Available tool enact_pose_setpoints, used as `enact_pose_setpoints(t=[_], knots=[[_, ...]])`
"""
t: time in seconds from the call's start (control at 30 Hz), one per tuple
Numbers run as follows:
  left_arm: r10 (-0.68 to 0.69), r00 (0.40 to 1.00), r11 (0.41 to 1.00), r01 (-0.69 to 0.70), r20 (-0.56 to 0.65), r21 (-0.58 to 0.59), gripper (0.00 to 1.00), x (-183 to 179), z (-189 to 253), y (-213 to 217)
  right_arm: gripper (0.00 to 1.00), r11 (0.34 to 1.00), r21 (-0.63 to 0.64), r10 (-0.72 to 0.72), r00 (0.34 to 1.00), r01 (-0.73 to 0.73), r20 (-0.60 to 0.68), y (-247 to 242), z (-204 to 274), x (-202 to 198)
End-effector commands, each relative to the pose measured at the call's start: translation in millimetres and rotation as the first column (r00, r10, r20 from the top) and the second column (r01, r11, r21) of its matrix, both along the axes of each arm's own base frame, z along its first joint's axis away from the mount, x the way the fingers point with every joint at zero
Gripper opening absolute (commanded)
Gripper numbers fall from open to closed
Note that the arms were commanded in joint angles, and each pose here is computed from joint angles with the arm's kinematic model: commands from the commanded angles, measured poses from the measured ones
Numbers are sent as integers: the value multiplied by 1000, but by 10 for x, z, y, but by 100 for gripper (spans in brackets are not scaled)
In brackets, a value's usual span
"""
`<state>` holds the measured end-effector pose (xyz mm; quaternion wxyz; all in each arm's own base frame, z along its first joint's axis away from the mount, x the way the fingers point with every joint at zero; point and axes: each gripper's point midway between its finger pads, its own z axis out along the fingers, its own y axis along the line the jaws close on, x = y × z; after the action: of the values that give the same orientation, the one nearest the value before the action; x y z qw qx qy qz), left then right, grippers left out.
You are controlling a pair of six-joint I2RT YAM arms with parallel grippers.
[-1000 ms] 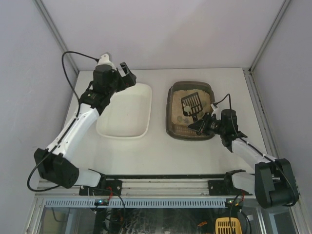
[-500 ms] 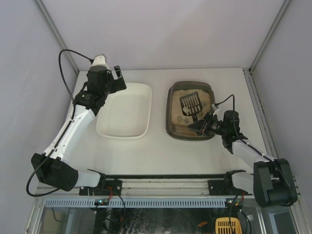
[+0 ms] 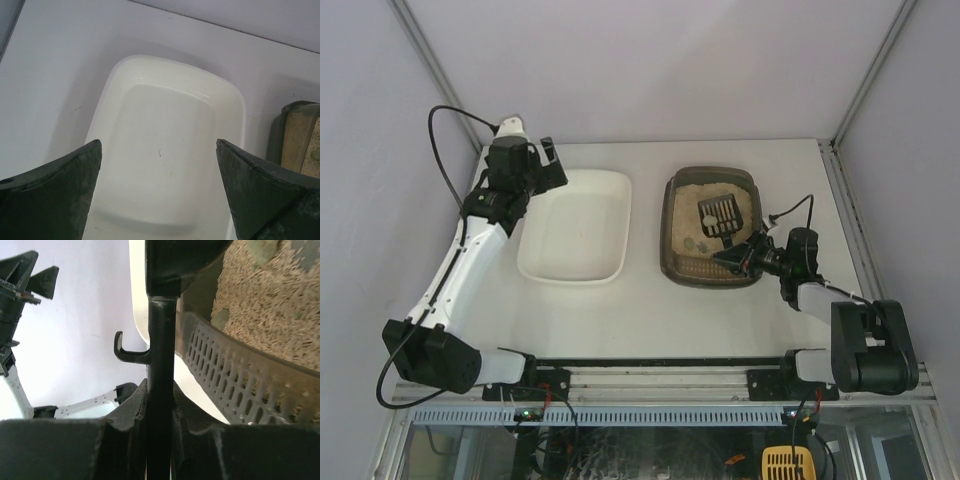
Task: Clean the litter box
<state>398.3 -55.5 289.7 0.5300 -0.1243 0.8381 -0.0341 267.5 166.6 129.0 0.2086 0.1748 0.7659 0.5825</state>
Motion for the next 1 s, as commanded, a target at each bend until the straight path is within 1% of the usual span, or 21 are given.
enact_pose_setpoints(t=[0.0, 0.03, 0.07, 0.13, 0.17, 0.23, 0.27, 0.3, 0.37, 0.4, 0.47, 0.5, 0.53, 0.6, 0.67, 0.73, 0.8, 0.83, 0.87, 0.97], knots=[[6, 1000, 1000, -6, 19, -23, 100, -73, 30, 36, 0, 998, 65, 18, 994, -25, 104, 33, 319, 84], [7, 1000, 1000, -6, 18, -28, 100, -80, 23, 35, 0, 996, 83, -17, 994, 9, 103, -44, 319, 124], [7, 1000, 999, -7, 14, -33, 100, -90, 8, 38, 0, 997, 79, -19, 995, 11, 101, -42, 292, 131], [5, 1000, 999, -4, 8, -43, 100, -101, -19, 34, 0, 998, 24, 62, 993, -65, 98, 131, 266, 111], [3, 1000, 999, -3, 4, -47, 100, -105, -33, 39, 0, 996, 17, 80, 992, -82, 94, 175, 260, 88], [-16, 1000, 999, 16, 2, -49, 100, -117, -37, 48, 0, 998, 62, 21, 995, -28, 100, 39, 310, 153], [-55, 998, 997, 55, 0, -52, 100, -127, -44, 21, 0, 997, 78, -14, 994, 5, 110, -33, 329, 199], [-98, 995, 994, 98, 0, -54, 100, -132, -46, 1, 0, 997, 74, -11, 993, 2, 121, -28, 354, 226], [-171, 985, 983, 171, -1, -71, 100, -147, -39, 11, 0, 996, 54, 67, 991, -73, 118, 144, 366, 170], [-213, 977, 974, 213, 0, -82, 100, -159, -39, -2, 0, 995, 66, 71, 991, -79, 117, 163, 388, 164], [-254, 967, 960, 253, 7, -123, 100, -175, -34, 24, 0, 994, 105, 6, 993, -19, 118, 11, 418, 234], [-251, 968, 958, 250, 12, -144, 100, -174, -35, 65, 0, 994, 108, -12, 993, -2, 121, -16, 416, 262], [-232, 973, 959, 232, 17, -165, 100, -162, -40, 121, 0, 995, 97, 7, 992, -19, 125, 29, 431, 260], [-201, 980, 960, 197, 0, -198, 100, -154, -78, 226, 0, 995, 47, 87, 987, -94, 138, 223, 454, 193], [-171, 985, 968, 164, -22, -193, 100, -142, -103, 340, 0, 996, 46, 71, 986, -79, 147, 209, 514, 206], [-125, 991, 980, 118, -36, -163, 100, -135, -101, 468, 0, 998, 58, 20, 987, -30, 157, 125, 547, 275], [-94, 995, 990, 90, -33, -111, 100, -133, -28, 568, 0, 995, 15, 94, 980, -98, 176, 302, 597, 240], [-72, 997, 993, 69, -29, -91, 100, -130, 23, 620, 0, 990, -3, 141, 976, -143, 163, 406, 578, 165], [-50, 998, 997, 48, -27, -66, 100, -133, 81, 679, 0, 989, 0, 147, 974, -149, 172, 433, 632, 162], [23, 999, 1000, -23, -39, -16, 100, -128, 205, 835, 0, 997, 60, 36, 984, -47, 172, 190, 666, 292]])
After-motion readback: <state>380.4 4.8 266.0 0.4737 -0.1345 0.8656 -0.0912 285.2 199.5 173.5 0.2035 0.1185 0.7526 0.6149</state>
